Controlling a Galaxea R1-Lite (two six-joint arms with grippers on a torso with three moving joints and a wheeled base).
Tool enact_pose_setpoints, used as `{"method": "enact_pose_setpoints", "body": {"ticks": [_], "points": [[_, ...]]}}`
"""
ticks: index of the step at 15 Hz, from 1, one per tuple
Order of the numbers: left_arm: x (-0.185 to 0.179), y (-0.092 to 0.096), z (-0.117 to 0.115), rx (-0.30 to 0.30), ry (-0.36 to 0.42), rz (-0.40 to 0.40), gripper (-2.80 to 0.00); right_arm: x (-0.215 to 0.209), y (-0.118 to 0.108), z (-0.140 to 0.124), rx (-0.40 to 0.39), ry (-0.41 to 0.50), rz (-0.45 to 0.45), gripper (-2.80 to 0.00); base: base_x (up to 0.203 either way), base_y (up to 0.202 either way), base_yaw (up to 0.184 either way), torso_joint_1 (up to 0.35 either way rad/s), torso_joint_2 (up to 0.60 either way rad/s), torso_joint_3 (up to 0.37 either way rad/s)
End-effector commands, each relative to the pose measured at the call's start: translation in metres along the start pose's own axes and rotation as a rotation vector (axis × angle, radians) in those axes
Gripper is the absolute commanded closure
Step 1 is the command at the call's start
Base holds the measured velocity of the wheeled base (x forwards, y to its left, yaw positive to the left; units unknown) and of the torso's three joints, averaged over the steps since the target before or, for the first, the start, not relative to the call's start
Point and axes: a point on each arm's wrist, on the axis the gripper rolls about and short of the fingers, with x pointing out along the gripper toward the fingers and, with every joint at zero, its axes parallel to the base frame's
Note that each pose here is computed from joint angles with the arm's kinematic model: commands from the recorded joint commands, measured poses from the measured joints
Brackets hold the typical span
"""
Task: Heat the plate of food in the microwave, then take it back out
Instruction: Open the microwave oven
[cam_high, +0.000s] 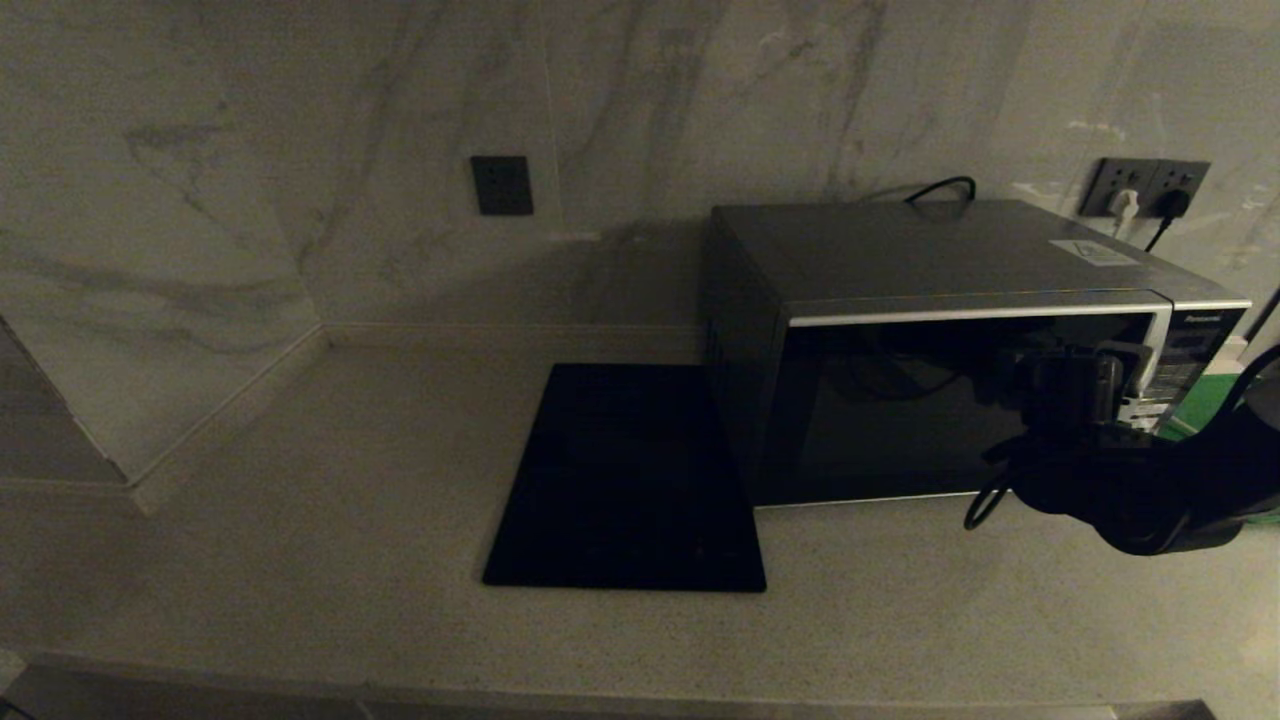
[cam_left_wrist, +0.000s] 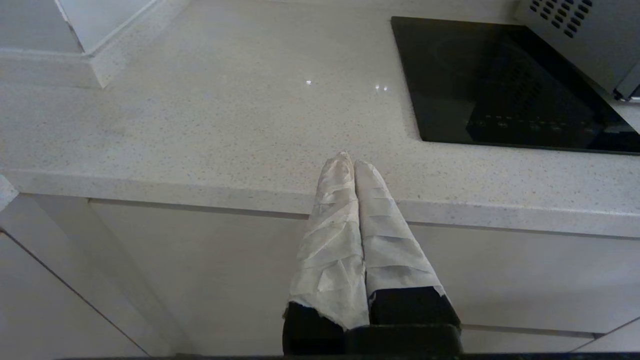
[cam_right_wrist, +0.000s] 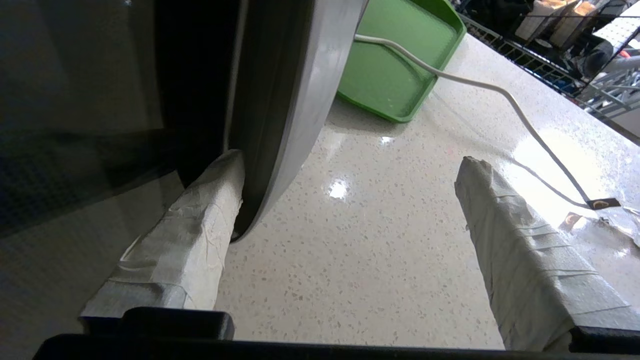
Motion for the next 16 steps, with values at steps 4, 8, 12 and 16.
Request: {"method": "enact_pose_setpoints", "body": {"ticks": [4,8,12,16], "points": [[0.0,0.0,0.0,-0.001,0.0,0.0,0.0,0.007,0.0,0.002,0.025,-0.012,-0.023,-2.8,0.0,0.0,0.0,0.0,0.0,0.0],[0.0,0.0,0.0,-0.001,-0.001,0.0,0.0,0.014,-0.003,0.004,0.036,-0.011,-0.042,-2.8,0.0,0.0,0.0,0.0,0.0,0.0],[0.0,0.0,0.0,-0.001,0.001,0.0,0.0,0.019,-0.002,0.004,0.042,-0.011,-0.05,-2.8,0.0,0.0,0.0,0.0,0.0,0.0],[0.0,0.0,0.0,-0.001,-0.001,0.0,0.0,0.02,0.0,0.003,0.042,-0.011,-0.05,-2.8,0.0,0.0,0.0,0.0,0.0,0.0]]}}
